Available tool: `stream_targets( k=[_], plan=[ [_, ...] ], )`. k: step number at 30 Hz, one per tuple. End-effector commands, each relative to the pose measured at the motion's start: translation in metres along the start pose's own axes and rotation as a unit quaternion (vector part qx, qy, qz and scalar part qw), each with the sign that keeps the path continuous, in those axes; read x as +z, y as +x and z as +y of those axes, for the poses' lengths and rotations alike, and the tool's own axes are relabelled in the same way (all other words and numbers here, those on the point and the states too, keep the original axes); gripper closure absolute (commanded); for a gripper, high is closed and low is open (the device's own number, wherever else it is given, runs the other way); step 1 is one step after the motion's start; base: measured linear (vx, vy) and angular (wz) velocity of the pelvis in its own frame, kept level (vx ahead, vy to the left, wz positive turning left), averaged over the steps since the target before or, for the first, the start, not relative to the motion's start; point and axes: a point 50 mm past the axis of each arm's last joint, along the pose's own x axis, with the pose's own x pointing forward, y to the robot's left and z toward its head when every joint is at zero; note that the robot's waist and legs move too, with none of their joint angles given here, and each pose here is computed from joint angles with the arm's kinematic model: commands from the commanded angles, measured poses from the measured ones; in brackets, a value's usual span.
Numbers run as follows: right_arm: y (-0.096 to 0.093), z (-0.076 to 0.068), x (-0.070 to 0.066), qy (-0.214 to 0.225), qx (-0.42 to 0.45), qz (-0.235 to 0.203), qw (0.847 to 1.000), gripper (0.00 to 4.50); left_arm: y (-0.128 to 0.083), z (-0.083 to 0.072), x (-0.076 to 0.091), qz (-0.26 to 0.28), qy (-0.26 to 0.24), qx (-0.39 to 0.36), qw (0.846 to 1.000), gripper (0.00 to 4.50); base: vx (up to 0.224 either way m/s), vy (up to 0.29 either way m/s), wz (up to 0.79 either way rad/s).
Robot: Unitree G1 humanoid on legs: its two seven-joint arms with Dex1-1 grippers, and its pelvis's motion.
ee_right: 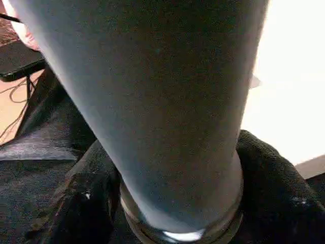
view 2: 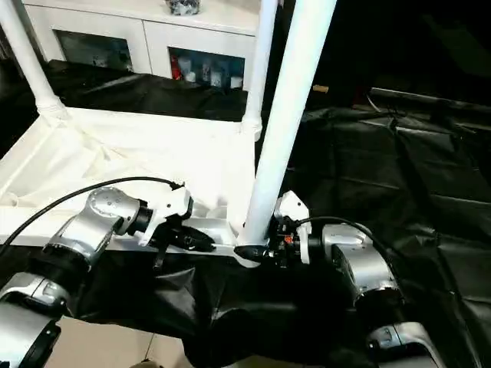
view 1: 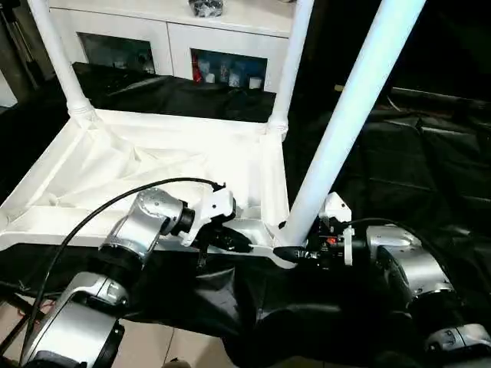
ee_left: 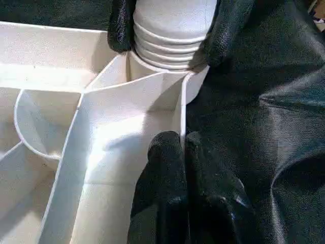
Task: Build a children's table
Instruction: Rotate leg to tighten
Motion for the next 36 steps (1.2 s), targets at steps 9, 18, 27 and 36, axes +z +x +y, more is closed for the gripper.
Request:
stream_targets(
  k=[9,18,27,36],
  plan=[
    [0.038,-0.013,-0.015,0.065,-0.145,0.002,0.987,1.75,0.019,0.016,0.014,-0.037,-0.038,0.124,0.991,4.50,0.000,0.000,0.00],
    [0.065,-0.031,-0.011,0.141,-0.320,-0.016,0.937,1.75,0.052,0.022,0.037,-0.059,-0.062,0.177,0.980,4.50,0.000,0.000,0.00],
    [0.071,-0.030,-0.001,0.103,-0.288,-0.028,0.952,1.06,0.052,0.017,0.037,-0.063,-0.041,0.149,0.986,4.50,0.000,0.000,0.00],
    [0.047,-0.016,0.003,0.020,-0.121,-0.046,0.991,0.63,0.037,0.009,0.025,-0.042,-0.015,0.075,0.996,4.50,0.000,0.000,0.00]
  ],
)
